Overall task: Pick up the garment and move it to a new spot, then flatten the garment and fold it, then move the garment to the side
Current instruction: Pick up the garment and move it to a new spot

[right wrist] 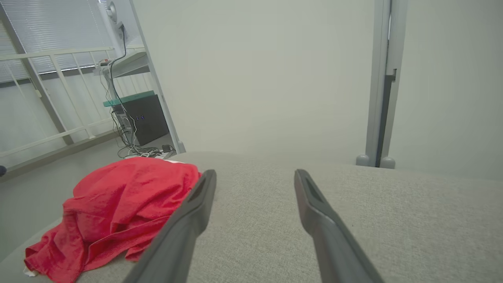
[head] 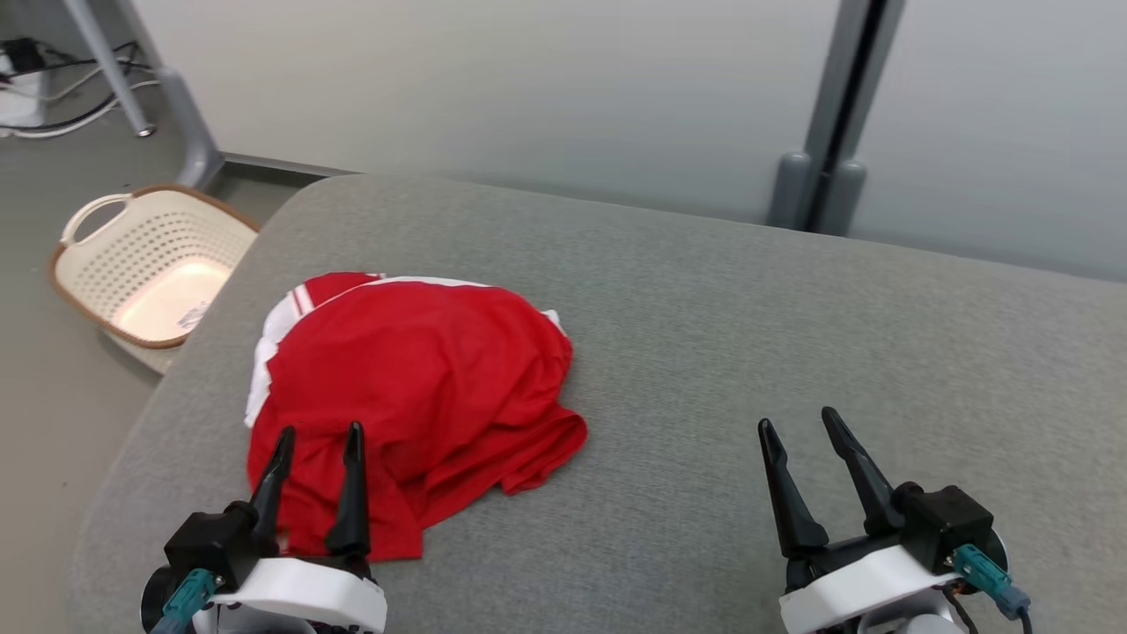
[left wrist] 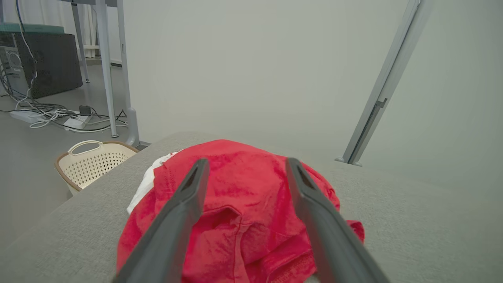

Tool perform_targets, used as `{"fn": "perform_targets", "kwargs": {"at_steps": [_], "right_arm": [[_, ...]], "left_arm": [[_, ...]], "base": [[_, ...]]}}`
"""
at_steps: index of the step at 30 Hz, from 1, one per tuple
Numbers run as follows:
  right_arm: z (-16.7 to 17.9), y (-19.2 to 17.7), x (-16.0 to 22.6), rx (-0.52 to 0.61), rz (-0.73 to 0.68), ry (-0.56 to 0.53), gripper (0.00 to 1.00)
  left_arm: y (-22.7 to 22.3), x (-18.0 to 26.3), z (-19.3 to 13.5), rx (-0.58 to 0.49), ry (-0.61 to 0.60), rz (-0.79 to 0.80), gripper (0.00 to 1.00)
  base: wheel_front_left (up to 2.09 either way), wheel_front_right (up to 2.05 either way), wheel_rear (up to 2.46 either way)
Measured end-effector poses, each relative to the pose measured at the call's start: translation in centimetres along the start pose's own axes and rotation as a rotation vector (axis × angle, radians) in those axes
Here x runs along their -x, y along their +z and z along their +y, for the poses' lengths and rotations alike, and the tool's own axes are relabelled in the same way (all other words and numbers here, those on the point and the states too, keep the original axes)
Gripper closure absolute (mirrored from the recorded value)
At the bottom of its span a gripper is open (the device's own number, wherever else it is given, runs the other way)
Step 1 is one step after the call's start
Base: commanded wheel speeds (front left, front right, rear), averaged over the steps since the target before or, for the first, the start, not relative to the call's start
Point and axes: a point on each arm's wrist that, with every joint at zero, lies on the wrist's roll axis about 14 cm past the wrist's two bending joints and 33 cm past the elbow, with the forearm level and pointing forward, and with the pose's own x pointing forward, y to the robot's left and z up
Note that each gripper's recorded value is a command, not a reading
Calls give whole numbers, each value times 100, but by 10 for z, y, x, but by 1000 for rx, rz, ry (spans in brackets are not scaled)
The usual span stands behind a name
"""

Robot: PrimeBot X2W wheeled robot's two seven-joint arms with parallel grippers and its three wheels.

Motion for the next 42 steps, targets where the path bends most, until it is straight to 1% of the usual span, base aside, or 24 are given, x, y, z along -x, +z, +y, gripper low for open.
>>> {"fn": "perform_targets", "kwargs": {"at_steps": [5, 9, 13, 21, 29, 32, 34, 36, 38, 42], "right_arm": [[25, -5, -10, -13, 16, 79, 0], [39, -9, -15, -21, 27, 122, 0], [43, -11, -16, -24, 33, 135, 0], [40, -11, -13, -26, 35, 125, 0], [28, -15, -14, -17, 40, 98, 0], [15, -17, -16, -10, 43, 66, 0], [6, -18, -19, 1, 44, 49, 0], [-3, -21, -21, 8, 48, 29, 0], [-16, -25, -23, 8, 53, -1, 0], [-39, -32, -27, 6, 61, -54, 0]], "left_arm": [[6, 13, 21, -6, 63, -17, 0], [7, 20, 32, -8, 96, -19, 0], [7, 24, 36, -9, 111, -19, 0], [8, 23, 42, -11, 123, -24, 0], [6, 10, 39, -57, 86, -7, 0], [1, 0, 46, -133, 75, 26, 0], [-4, -9, 50, -163, 62, 54, 0], [-9, -25, 51, -200, 35, 100, 0], [-14, -42, 52, -214, 15, 161, 0], [-25, -72, 63, -264, -4, 318, 0]], "base": [[0, 0, 0], [0, 0, 0], [0, 0, 0], [0, 0, 0], [0, 0, 0], [0, 0, 0], [0, 0, 0], [0, 0, 0], [0, 0, 0], [0, 0, 0]]}}
